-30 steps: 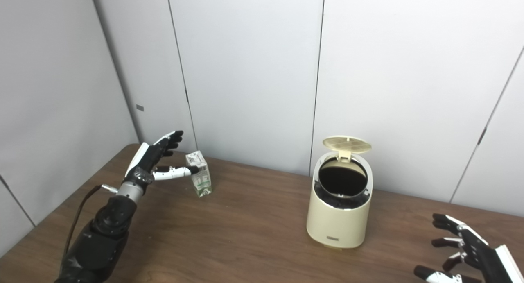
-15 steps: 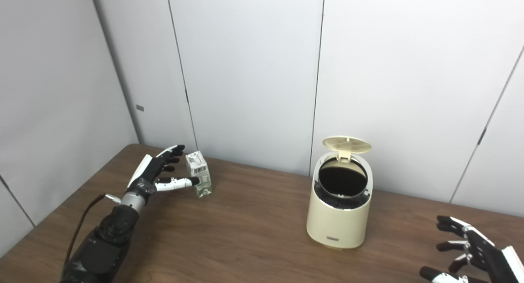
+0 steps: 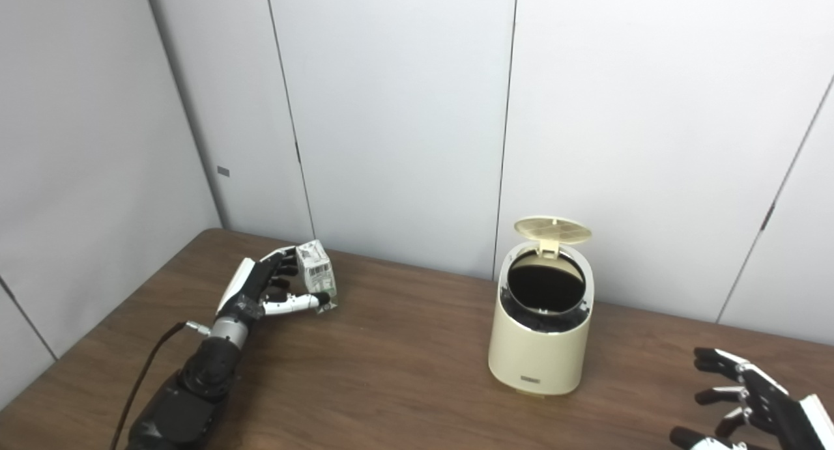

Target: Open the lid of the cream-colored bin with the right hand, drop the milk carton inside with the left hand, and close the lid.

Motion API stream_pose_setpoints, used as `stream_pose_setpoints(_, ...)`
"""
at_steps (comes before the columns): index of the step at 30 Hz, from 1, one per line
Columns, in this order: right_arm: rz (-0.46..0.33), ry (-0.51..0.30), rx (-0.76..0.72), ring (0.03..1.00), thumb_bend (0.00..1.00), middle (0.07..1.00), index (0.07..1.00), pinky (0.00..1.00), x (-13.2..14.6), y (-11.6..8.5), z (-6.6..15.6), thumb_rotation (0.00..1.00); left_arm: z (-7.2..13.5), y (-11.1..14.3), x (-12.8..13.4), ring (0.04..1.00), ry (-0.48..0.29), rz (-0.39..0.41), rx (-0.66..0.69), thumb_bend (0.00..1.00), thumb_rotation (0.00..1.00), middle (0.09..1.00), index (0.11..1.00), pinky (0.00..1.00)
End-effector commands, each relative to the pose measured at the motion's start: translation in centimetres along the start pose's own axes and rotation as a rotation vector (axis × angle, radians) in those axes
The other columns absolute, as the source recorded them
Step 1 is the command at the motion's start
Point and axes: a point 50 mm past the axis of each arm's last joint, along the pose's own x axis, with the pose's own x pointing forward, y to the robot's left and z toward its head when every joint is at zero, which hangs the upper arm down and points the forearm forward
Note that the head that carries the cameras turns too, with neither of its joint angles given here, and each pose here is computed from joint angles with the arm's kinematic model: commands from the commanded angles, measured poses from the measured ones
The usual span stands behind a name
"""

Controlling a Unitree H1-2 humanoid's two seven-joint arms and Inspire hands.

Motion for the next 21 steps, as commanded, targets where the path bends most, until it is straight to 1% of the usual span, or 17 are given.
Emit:
stream_pose_setpoints(1, -0.018, -0.071, -0.023, 0.624, 1.0, 0.785, 0.776, 0.36, 0.6, -1.4, 1.6, 0.48, 2.5, 1.0, 1.9, 0.78, -0.091, 0.078, -0.002, 0.92, 0.28, 0.789, 0.838, 0.74)
stream_pose_setpoints(5, -0.018, -0.068, -0.022, 0.63, 1.0, 0.79, 0.779, 0.36, 0.3, -1.5, 1.6, 0.47, 2.4, 0.4, 2.1, 0.775, -0.076, 0.103, -0.025, 0.9, 0.27, 0.777, 0.821, 0.74)
stream_pose_setpoints(10, -0.022, -0.063, -0.024, 0.619, 1.0, 0.777, 0.77, 0.35, 0.0, -1.6, 1.5, 0.47, 2.4, -0.2, 2.2, 0.757, -0.072, 0.121, -0.041, 0.89, 0.26, 0.759, 0.807, 0.72)
stream_pose_setpoints(16, -0.019, -0.039, -0.034, 0.61, 1.0, 0.779, 0.767, 0.34, -0.6, -1.6, 1.5, 0.5, 2.7, -0.7, 2.7, 0.714, -0.055, 0.175, -0.111, 0.87, 0.21, 0.723, 0.766, 0.65)
stream_pose_setpoints(19, -0.017, -0.036, -0.043, 0.613, 1.0, 0.781, 0.772, 0.34, -0.8, -1.6, 1.5, 0.51, 3.0, -1.0, 2.9, 0.694, -0.049, 0.186, -0.126, 0.87, 0.2, 0.711, 0.756, 0.63)
stream_pose_setpoints(21, -0.019, -0.037, -0.041, 0.617, 1.0, 0.782, 0.773, 0.35, -0.9, -1.5, 1.5, 0.51, 3.2, -1.2, 3.0, 0.667, -0.052, 0.192, -0.132, 0.86, 0.19, 0.691, 0.733, 0.6)
